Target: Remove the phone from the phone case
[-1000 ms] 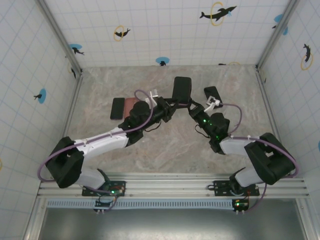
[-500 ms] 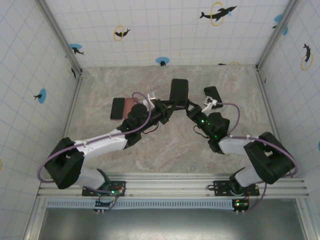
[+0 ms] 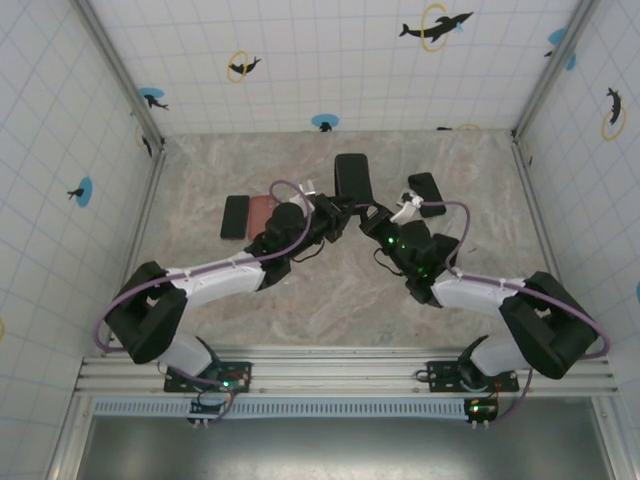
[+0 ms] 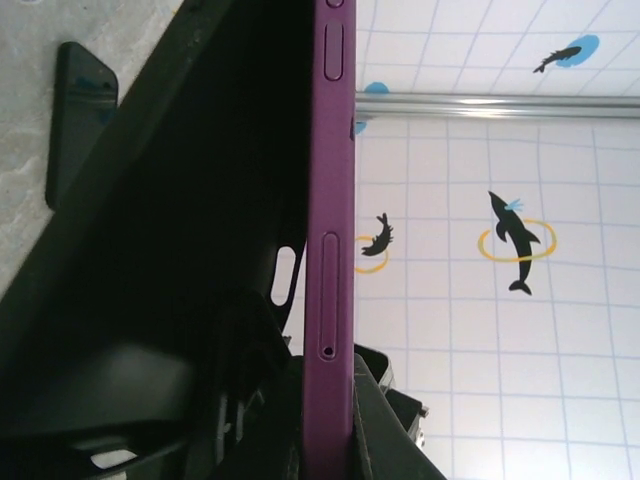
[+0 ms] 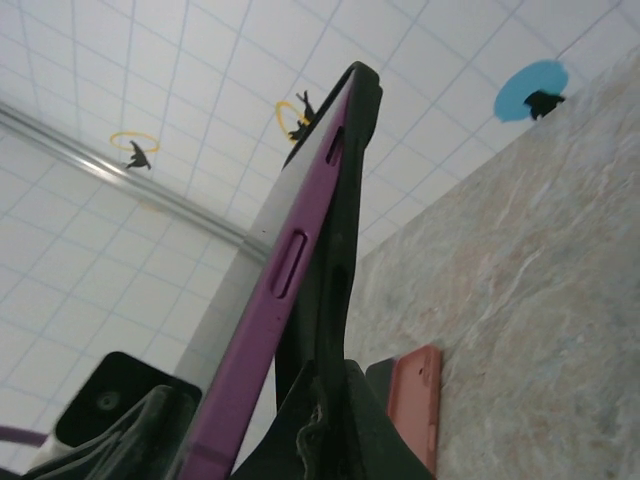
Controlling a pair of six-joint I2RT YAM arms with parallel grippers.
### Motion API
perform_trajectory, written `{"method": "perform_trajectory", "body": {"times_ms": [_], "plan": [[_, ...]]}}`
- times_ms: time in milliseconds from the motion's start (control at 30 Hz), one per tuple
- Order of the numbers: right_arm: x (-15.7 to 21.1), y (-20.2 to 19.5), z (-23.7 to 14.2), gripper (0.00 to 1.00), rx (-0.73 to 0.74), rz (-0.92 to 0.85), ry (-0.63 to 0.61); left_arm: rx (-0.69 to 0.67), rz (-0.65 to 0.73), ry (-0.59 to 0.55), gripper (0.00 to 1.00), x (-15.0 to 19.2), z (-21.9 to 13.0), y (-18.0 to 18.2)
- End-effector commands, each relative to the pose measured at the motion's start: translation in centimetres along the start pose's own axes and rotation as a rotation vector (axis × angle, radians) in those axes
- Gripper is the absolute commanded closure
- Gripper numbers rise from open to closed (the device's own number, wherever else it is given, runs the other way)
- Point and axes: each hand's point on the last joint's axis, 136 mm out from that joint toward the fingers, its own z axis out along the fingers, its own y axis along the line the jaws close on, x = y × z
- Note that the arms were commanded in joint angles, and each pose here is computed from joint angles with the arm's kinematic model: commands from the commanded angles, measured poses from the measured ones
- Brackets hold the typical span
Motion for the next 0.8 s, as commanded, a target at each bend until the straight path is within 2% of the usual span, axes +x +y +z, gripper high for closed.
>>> {"method": "perform_trajectory", "body": {"times_ms": [0,267,367,567,767], "plan": [[-4.5,2.5,0.3,1.0,-0.011,-0.026,-0.183,0.015,-0.011,0.174,1.0,4.7,0.5,-0.6],[-6.0,0.7,0.4,1.0,0.056,-0.054,-0.27,0.048,-0.025,0.171,1.0,5.0,-0.3,-2.2],[-6.5,1.0,0.5,1.0,0.083,-0.175,-0.302,0.116,-0.069,0.178,1.0,5.2,-0.5,-3.7],[-5.9,2.9,0.8,1.0,0.01,-0.28,-0.317,0.175,-0.085,0.196,1.0,5.6,0.1,-5.7],[-6.4,1.0,0.9,1.0,0.054,-0.235,-0.328,0.199,-0.085,0.195,1.0,5.6,0.0,-6.5]]}}
